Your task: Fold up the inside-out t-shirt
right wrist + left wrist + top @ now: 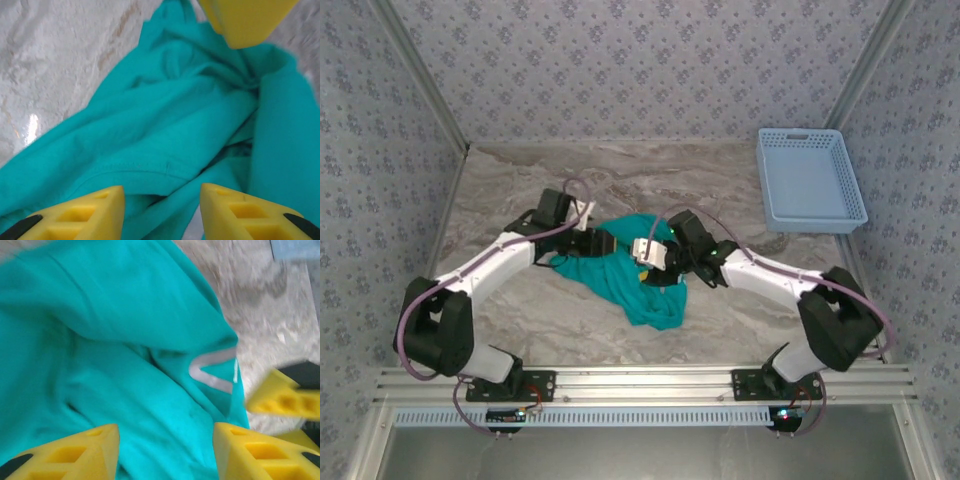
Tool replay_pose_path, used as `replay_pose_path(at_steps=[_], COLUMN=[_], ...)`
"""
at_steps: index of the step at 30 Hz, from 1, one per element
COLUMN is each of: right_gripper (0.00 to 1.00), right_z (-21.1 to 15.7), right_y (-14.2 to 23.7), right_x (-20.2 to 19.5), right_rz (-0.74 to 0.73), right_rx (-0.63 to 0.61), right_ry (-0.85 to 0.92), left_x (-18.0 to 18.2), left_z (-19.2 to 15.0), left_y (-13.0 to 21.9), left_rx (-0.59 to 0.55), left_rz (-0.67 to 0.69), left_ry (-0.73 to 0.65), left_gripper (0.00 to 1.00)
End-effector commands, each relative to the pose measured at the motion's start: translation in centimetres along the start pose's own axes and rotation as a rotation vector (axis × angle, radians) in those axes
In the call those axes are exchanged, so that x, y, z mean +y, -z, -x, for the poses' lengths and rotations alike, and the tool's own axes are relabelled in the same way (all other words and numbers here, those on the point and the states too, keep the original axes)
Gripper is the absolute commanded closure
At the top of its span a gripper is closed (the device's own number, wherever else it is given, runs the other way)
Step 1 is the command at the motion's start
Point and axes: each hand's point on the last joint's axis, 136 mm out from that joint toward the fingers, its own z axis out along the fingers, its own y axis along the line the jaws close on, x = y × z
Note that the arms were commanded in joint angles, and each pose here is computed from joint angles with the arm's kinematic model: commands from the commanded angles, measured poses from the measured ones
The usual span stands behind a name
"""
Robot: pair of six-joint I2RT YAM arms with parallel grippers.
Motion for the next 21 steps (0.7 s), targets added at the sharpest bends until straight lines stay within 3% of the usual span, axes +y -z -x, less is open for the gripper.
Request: replay_pose_path(at_steps=[1,4,7,9,11,13,17,19,20,21], right_gripper=[0.53,0.53,0.56,0.71,0.93,1.00,1.00,1.00,0.99,0.90], right_z=[-1.5,-2.5,-1.5,-0.4,1.8,4.8,10.2,11.1,11.0,10.7], right_y=[-1.6,-2.9,-3.7,-4.0,-3.7,-2.7,-0.4,-0.4,-0.9,-1.6], right_x=[0.6,0.3,-0.8,-0.9,-0.5,0.4,5.0,6.5,6.9,6.9], right_rz=[0.014,-0.008,-0.056,-0.044,-0.024,0.013,0.139,0.203,0.221,0.225], right_rx=[0.037,0.064,0.003,-0.041,-0.122,-0.206,-0.334,-0.349,-0.343,-0.328], right_ry=[0.001,0.039,0.059,0.072,0.094,0.132,0.326,0.351,0.341,0.316], left_x=[-0.6,0.3,0.3,0.6,0.9,1.4,2.6,3.4,3.7,4.0], left_z=[-2.2,-2.8,-3.8,-4.2,-4.1,-3.6,-2.4,-2.6,-2.8,-3.1], left_y=[-1.2,-1.2,-1.6,-1.6,-1.2,-0.4,1.8,2.3,2.3,2.4], left_rx=[0.081,0.079,0.106,0.106,0.084,0.045,-0.052,-0.063,-0.061,-0.059], left_rz=[-0.022,0.008,-0.017,-0.013,-0.016,-0.013,-0.007,0.006,0.005,0.005], left_ry=[0.037,0.050,0.058,0.063,0.077,0.102,0.164,0.188,0.197,0.205], left_gripper=[0.47,0.48,0.48,0.48,0.48,0.48,0.45,0.44,0.44,0.43])
